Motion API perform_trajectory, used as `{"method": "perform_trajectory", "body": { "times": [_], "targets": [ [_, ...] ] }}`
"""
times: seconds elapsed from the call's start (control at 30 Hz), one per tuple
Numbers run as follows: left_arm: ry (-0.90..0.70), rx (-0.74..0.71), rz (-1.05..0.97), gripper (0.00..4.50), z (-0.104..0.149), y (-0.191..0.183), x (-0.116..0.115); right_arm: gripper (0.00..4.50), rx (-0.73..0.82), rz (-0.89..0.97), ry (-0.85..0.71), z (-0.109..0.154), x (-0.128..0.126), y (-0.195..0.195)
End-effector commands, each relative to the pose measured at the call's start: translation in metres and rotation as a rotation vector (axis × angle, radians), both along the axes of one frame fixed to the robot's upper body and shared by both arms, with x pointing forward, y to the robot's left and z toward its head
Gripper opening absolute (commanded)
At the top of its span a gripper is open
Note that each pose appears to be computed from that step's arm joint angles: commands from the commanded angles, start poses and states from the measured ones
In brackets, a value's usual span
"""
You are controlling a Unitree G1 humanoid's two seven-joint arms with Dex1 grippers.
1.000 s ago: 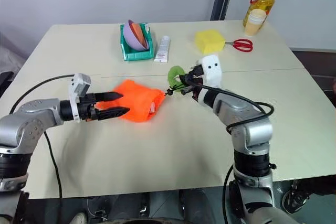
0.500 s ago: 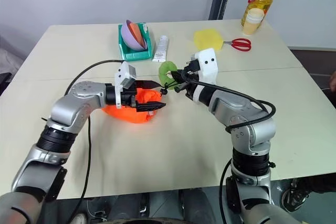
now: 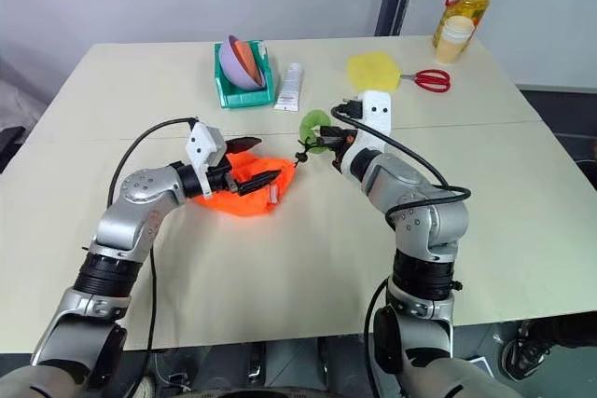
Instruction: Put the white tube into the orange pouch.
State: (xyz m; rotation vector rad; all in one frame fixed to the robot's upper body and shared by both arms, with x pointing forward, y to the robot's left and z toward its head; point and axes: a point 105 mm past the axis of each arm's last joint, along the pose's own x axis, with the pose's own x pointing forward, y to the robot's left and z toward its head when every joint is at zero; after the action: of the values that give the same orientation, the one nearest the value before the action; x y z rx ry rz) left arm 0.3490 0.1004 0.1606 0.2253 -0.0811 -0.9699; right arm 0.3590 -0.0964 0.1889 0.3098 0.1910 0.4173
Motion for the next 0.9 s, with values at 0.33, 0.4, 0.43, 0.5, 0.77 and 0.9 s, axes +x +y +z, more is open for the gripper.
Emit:
{"method": "perform_trajectory", "body": {
  "times": [0.33, 0.4, 0.43, 0.5, 0.77, 0.9],
  "targets": [
    [0.0, -0.009, -0.028, 4.38, 0.002, -0.002, -0.008, 0.0, -0.188, -0.168, 0.12, -0.041, -0.011, -0.043],
    [0.005, -0.005, -0.036, 4.38, 0.001, -0.003, -0.009, 0.0, -0.188, -0.173, 0.145, -0.046, -0.013, -0.043],
    [0.006, -0.004, -0.038, 4.38, 0.001, -0.004, -0.009, 0.0, -0.192, -0.177, 0.152, -0.048, -0.014, -0.043],
    [0.008, -0.003, -0.042, 4.38, 0.001, -0.004, -0.009, 0.0, -0.191, -0.187, 0.168, -0.051, -0.013, -0.043],
    [-0.113, 0.147, -0.165, 4.38, 0.002, -0.027, -0.015, 0.0, -0.162, -0.177, 0.175, -0.05, -0.01, -0.033],
    [-0.34, 0.313, -0.231, 4.38, 0.007, -0.046, -0.009, 0.0, -0.14, -0.172, 0.154, -0.041, -0.007, -0.031]
  ]
}}
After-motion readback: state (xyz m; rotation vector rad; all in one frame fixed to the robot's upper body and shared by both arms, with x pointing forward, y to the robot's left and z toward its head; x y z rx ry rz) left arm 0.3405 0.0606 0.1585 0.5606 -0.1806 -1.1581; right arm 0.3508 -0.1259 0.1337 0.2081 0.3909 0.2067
